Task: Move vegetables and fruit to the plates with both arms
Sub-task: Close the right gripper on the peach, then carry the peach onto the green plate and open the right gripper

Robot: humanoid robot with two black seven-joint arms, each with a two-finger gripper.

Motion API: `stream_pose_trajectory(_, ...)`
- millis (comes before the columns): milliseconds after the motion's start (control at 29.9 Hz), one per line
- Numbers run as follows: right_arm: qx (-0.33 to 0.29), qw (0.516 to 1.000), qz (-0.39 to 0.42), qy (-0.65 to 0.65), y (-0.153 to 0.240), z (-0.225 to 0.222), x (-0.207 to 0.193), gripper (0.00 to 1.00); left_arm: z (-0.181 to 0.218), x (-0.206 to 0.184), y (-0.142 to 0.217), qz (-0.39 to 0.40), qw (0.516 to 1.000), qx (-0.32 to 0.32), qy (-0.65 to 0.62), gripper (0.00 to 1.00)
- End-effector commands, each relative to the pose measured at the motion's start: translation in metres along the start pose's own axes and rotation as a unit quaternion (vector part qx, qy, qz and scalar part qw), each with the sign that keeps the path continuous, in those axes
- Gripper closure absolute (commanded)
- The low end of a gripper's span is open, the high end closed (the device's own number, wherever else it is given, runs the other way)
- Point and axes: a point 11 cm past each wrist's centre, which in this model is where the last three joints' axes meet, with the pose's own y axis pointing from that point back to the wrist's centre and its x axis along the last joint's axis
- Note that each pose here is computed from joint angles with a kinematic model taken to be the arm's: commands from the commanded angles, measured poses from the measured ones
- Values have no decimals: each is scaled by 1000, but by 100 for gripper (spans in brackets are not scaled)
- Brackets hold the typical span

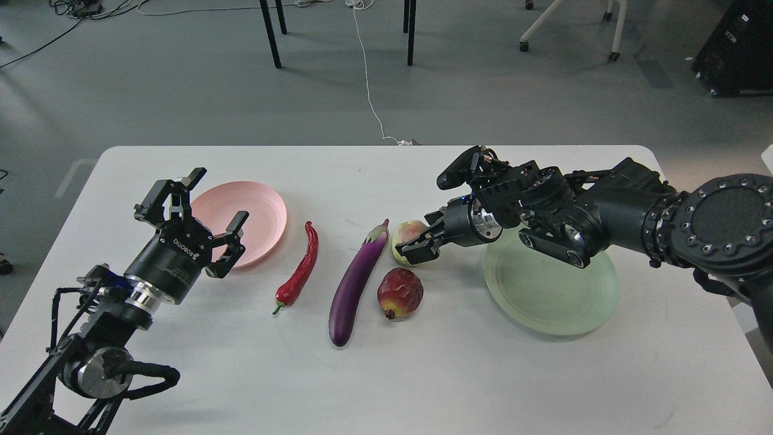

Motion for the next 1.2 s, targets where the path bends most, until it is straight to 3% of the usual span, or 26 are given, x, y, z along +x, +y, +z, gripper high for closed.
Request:
stream_pose_trajectory(0,1,1000,-1,-1,-1,0,-3,25,0,0,0,0,1000,0,0,1)
stream_pose_trajectory(100,0,1000,-1,0,-1,0,-2,39,0,0,0,0,1000,0,0,1)
stream_pose_trajectory(234,-1,1000,-2,2,0,0,-2,48,0,0,0,0,1000,-1,0,1)
stream_pose_trajectory(468,7,1000,4,25,12,-7,24,50,0,0,1,1,1000,0,0,1)
stream_pose_trajectory(669,-35,999,12,20,85,37,34,50,2,1,0,2,1000,-4,1,1)
stream_pose_trajectory(970,-81,996,-25,-6,175,82,-42,50,4,-7,3,-6,1000,-8,1,1)
stream_pose_trajectory(1171,-99,994,-42,-31,195,95,-80,49,3,-9,2,-9,1000,-8,4,1)
